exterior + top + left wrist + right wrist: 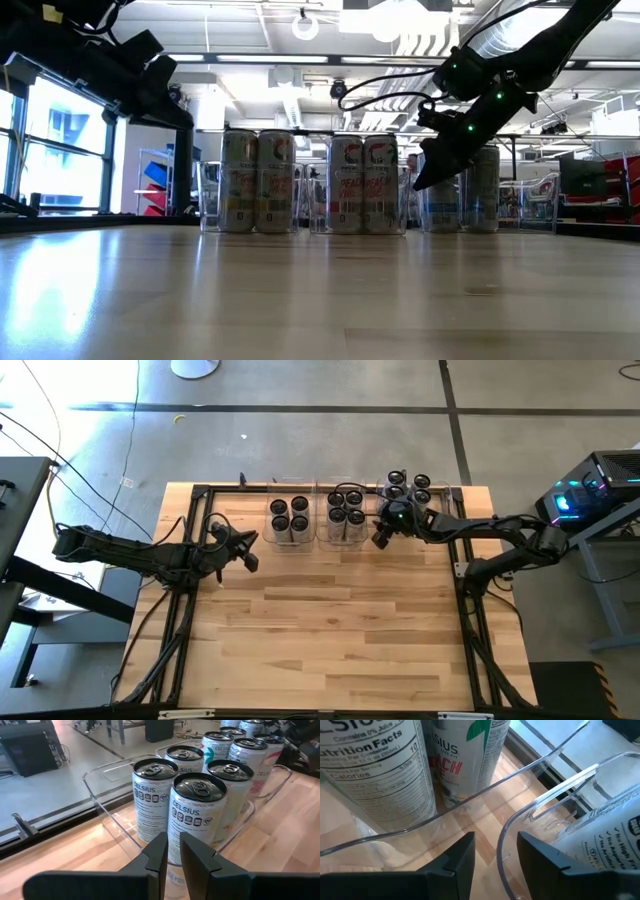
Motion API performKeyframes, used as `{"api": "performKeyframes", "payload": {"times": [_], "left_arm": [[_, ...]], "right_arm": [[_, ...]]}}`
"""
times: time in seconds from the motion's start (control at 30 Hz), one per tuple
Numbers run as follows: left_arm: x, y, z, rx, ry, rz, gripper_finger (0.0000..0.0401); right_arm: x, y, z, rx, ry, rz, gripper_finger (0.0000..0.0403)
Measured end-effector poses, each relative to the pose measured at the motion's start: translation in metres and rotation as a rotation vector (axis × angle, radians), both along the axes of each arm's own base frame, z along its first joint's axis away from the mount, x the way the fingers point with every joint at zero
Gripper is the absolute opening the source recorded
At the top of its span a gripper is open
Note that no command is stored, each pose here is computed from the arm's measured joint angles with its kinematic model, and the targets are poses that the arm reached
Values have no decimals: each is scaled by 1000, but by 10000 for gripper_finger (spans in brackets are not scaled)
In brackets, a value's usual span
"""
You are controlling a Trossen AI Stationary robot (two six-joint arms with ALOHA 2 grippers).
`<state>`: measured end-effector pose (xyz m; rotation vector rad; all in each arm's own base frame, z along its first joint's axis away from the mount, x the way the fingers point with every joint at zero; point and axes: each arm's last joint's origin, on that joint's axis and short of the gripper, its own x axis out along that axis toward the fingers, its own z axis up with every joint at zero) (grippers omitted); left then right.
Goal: Sort soda cans
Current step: Adjust all the transparent bins to the top of the table
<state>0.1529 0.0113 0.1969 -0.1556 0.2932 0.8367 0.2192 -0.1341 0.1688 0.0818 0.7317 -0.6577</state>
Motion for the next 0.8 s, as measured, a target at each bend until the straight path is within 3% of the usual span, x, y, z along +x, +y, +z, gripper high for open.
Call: {"api": "performKeyframes", "payload": {"times": [0.33, 0.8], "left_arm": [[0, 0, 0, -1, 2, 1, 44], [0, 0, 0, 0, -1, 2, 44]], "right_arm": [[3, 1, 1, 41, -51, 58, 135], [6, 7, 1, 97, -72, 185, 47]]}}
